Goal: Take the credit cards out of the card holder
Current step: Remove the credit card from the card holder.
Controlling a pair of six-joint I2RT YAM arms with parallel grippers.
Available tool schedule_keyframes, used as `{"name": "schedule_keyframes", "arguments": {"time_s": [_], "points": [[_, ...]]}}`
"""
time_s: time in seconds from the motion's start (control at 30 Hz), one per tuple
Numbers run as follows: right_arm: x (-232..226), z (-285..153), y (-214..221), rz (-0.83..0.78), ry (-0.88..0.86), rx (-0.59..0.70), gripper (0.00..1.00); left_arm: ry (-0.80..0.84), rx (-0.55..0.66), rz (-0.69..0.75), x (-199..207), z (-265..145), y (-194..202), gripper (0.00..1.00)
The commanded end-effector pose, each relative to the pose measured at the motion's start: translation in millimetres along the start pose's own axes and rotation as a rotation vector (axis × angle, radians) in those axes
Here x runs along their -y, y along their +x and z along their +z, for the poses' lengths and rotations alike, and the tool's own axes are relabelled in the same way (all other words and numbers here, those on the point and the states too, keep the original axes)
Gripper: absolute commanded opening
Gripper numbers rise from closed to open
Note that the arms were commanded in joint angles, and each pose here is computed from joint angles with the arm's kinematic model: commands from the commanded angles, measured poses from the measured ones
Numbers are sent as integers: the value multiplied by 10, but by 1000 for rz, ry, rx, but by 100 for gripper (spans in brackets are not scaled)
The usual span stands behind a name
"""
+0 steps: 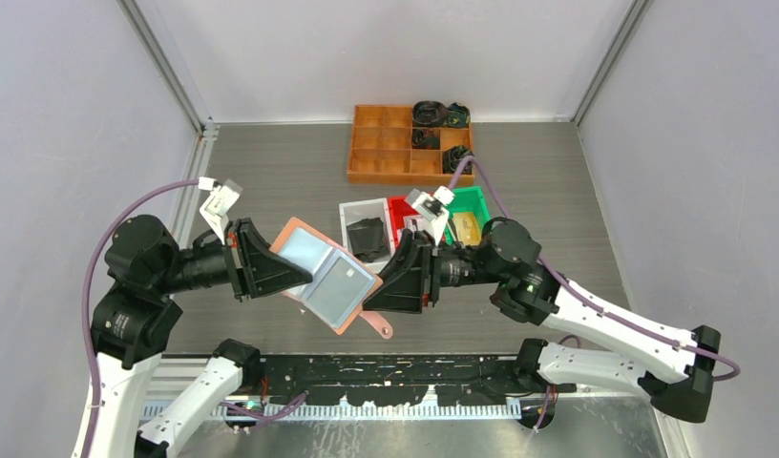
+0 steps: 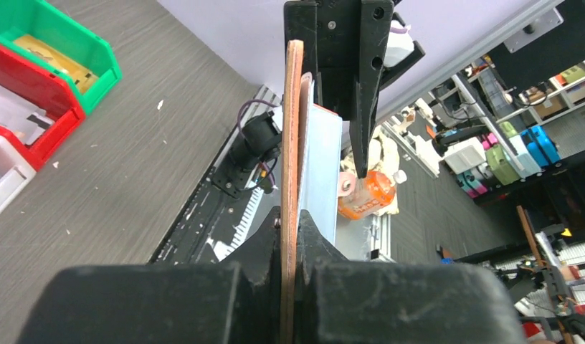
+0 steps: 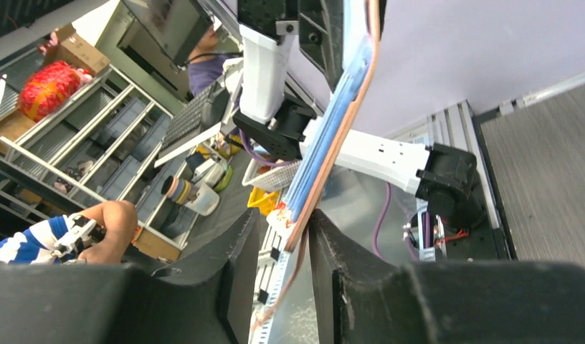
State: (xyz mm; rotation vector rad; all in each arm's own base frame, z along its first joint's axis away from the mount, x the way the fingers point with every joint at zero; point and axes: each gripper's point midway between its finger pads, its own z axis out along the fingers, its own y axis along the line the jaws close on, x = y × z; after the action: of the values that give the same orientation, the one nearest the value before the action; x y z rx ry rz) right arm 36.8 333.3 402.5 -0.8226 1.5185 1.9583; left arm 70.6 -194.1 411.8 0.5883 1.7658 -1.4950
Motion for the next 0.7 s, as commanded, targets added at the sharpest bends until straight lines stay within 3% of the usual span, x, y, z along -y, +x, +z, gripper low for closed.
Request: {"name": "schedule_keyframes", "arguments": {"time_s": [0.0, 0.43, 0.67], "points": [[-222, -63, -215, -76, -59, 115, 35, 34, 73, 11, 137, 20, -237, 0], [-41, -34, -310, -99, 31, 161, 19, 68, 66, -4, 228, 13, -262, 0], [-114, -66, -265, -116, 3, 141, 19, 74, 72, -6, 263, 6, -283, 0]]}}
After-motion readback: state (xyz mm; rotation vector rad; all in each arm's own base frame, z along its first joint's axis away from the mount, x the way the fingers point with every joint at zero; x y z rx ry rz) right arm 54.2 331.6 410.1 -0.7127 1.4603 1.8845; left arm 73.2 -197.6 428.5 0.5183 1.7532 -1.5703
